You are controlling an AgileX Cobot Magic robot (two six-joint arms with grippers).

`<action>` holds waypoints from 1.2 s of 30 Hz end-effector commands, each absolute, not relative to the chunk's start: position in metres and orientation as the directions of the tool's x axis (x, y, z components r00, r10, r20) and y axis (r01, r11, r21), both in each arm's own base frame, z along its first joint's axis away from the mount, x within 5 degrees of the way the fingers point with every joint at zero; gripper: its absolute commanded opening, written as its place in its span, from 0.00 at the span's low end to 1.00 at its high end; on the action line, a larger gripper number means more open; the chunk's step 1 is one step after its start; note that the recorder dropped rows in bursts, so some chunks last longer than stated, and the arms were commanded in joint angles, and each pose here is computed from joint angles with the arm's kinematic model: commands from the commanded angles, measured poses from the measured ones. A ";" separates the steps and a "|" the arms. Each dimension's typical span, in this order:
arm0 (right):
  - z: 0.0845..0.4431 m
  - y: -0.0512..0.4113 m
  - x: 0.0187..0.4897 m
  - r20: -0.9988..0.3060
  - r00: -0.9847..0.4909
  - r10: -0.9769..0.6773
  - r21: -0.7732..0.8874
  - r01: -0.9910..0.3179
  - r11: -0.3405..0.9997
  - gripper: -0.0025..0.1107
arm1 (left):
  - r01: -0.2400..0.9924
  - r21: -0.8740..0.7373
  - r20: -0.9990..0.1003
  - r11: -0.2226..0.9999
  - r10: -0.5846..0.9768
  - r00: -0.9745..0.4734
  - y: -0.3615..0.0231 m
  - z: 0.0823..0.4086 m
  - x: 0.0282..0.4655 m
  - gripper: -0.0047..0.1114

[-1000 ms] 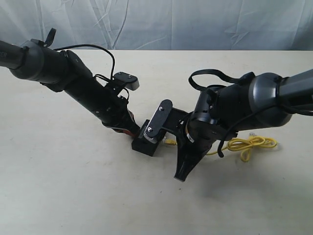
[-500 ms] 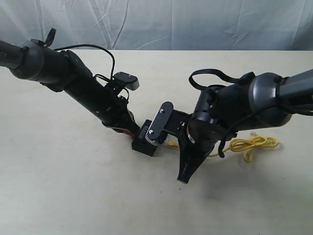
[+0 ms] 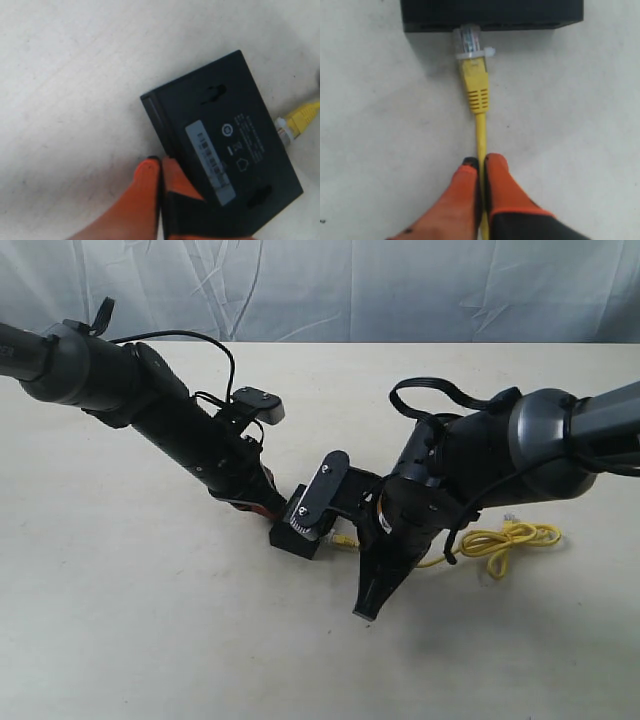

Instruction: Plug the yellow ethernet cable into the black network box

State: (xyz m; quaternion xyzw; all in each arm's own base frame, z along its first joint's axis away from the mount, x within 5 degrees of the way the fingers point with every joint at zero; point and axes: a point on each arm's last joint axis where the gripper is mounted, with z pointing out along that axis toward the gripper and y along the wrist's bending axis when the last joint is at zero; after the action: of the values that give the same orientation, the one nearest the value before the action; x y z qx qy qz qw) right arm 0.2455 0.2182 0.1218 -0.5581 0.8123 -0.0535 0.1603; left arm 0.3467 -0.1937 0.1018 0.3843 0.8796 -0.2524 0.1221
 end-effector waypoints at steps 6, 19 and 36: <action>0.126 0.222 0.246 -0.250 -0.334 -0.909 -0.255 -0.883 0.394 0.01 | 0.757 -0.292 -0.381 0.585 0.654 -0.653 -0.189 0.086 0.347 0.04; 0.125 0.226 0.244 -0.296 -0.413 -0.861 -0.191 -0.858 0.477 0.01 | 0.707 -0.364 -0.356 0.606 0.610 -0.707 -0.192 0.088 0.344 0.04; 0.124 0.223 0.242 -0.268 -0.464 -0.845 -0.174 -0.839 0.516 0.01 | 0.667 -0.375 -0.348 0.644 0.569 -0.745 -0.191 0.095 0.344 0.04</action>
State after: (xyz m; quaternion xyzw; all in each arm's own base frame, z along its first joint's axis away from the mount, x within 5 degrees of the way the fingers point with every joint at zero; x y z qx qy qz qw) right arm 0.2418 0.2227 0.1212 -0.4942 0.8548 -0.0090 0.1582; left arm 0.3476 -0.1942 0.1027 0.3344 0.8986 -0.2600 0.1142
